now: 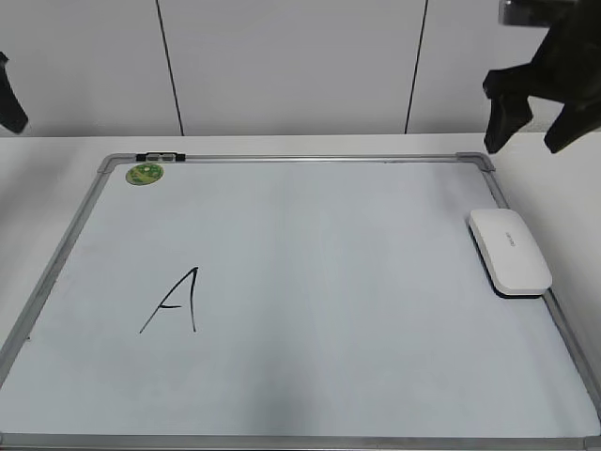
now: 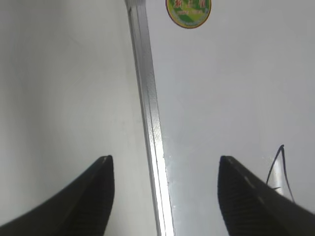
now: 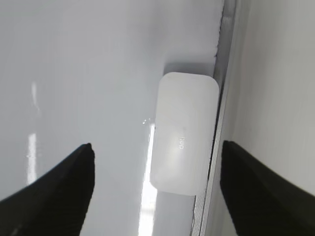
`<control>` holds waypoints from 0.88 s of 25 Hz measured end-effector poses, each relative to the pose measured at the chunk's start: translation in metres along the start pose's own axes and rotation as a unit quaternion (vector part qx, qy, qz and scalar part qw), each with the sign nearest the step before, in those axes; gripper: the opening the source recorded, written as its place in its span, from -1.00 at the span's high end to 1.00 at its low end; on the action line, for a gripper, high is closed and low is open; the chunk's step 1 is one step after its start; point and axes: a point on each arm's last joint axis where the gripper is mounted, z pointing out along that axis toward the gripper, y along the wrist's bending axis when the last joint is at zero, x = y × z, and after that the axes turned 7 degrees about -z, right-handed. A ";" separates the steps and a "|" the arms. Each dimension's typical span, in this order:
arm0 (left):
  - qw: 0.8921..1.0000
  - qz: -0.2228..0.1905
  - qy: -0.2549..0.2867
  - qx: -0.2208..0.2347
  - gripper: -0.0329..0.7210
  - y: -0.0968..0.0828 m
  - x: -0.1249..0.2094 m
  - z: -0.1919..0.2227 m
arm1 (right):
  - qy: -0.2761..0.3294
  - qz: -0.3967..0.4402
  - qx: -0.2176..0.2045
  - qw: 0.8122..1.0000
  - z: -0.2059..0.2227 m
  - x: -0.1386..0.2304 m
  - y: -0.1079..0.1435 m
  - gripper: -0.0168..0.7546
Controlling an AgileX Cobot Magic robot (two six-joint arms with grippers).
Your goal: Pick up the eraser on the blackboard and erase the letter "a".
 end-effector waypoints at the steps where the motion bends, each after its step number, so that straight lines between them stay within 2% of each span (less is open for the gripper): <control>1: 1.000 0.003 -0.013 -0.003 -0.38 -0.004 0.001 -0.012 | -0.013 -0.005 0.001 1.000 -0.012 0.001 0.004 -0.57; 7: 0.993 0.049 -0.098 -0.031 -0.34 -0.045 0.023 -0.093 | -0.080 -0.020 0.008 0.997 -0.075 0.016 0.018 -0.57; 10: 0.988 0.063 -0.136 -0.035 -0.28 -0.061 0.048 -0.132 | -0.111 -0.023 0.013 0.993 -0.103 0.026 0.022 -0.57; 16: 0.985 0.069 -0.153 -0.041 -0.19 -0.069 0.109 -0.167 | -0.163 -0.029 0.020 0.986 -0.148 0.046 0.029 -0.57; 22: 0.986 0.067 -0.144 -0.040 -0.18 -0.068 0.167 -0.170 | -0.217 -0.035 0.025 0.975 -0.191 0.072 0.036 -0.57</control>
